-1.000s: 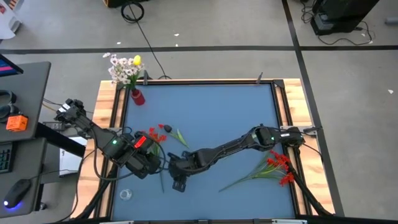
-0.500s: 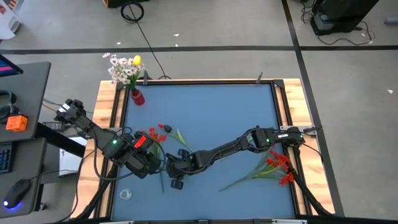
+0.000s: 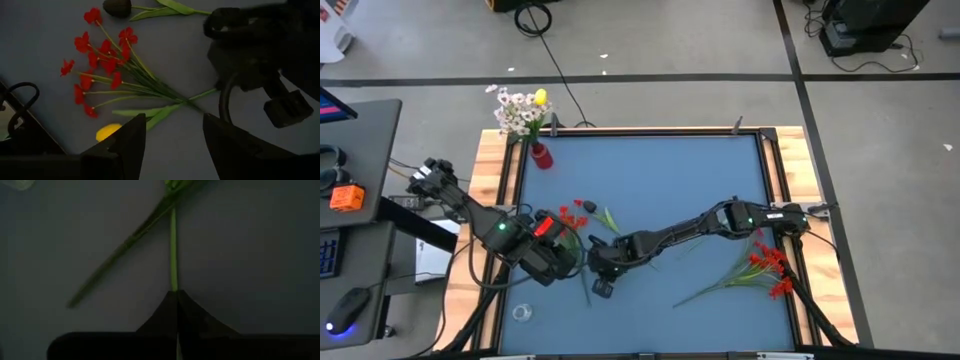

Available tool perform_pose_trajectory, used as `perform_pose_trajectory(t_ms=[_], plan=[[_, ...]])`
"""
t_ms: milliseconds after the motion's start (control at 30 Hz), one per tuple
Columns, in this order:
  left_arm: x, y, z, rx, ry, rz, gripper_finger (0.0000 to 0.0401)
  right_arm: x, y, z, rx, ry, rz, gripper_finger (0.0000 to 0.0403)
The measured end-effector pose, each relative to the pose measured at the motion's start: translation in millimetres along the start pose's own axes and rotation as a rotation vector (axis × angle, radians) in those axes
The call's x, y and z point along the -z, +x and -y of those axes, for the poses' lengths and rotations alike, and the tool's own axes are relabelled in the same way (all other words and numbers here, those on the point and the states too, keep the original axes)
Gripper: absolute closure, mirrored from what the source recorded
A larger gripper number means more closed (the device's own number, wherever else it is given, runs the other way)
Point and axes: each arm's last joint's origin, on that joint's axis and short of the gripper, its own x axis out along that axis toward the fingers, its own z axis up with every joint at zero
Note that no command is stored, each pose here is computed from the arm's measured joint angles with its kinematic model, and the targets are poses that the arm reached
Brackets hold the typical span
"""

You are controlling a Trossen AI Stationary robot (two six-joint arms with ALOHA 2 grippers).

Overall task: Sort flowers into vase by color
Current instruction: Put the yellow tulip into the red vase

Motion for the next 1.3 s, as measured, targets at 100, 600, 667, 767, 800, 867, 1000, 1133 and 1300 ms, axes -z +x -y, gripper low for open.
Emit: perform_pose_trajectory(t_ms=[100,600,667,767,800,867,1000,1133,1300], plan=[[-1,-3,-3,0.017,-0.012,0.002,0.0198,-10,-14,2,-0.079,0.119,-0.037,0.0399],[-3,-31,-28,0.135,-0.043,0.106,0.0198,-77,-90,10,-0.608,0.272,-0.057,0.0402],[-3,-36,-32,0.155,-0.053,0.145,0.0198,-79,-91,10,-0.654,0.273,-0.090,0.0402],[-3,-43,-38,0.186,-0.069,0.213,0.0198,-80,-93,11,-0.688,0.266,-0.118,0.0402],[-2,-45,-40,0.197,-0.072,0.230,0.0198,-80,-93,10,-0.688,0.265,-0.122,0.0402],[-1,-49,-44,0.217,-0.074,0.258,0.0198,-79,-92,11,-0.681,0.270,-0.125,0.0402],[2,-54,-48,0.251,-0.069,0.293,0.0198,-75,-90,13,-0.648,0.277,-0.159,0.0402],[4,-57,-51,0.266,-0.063,0.313,0.0198,-73,-92,12,-0.723,0.231,-0.248,0.0402],[2,-59,-53,0.274,-0.081,0.349,0.0198,-76,-100,1,-0.910,0.119,-0.320,0.0402]])
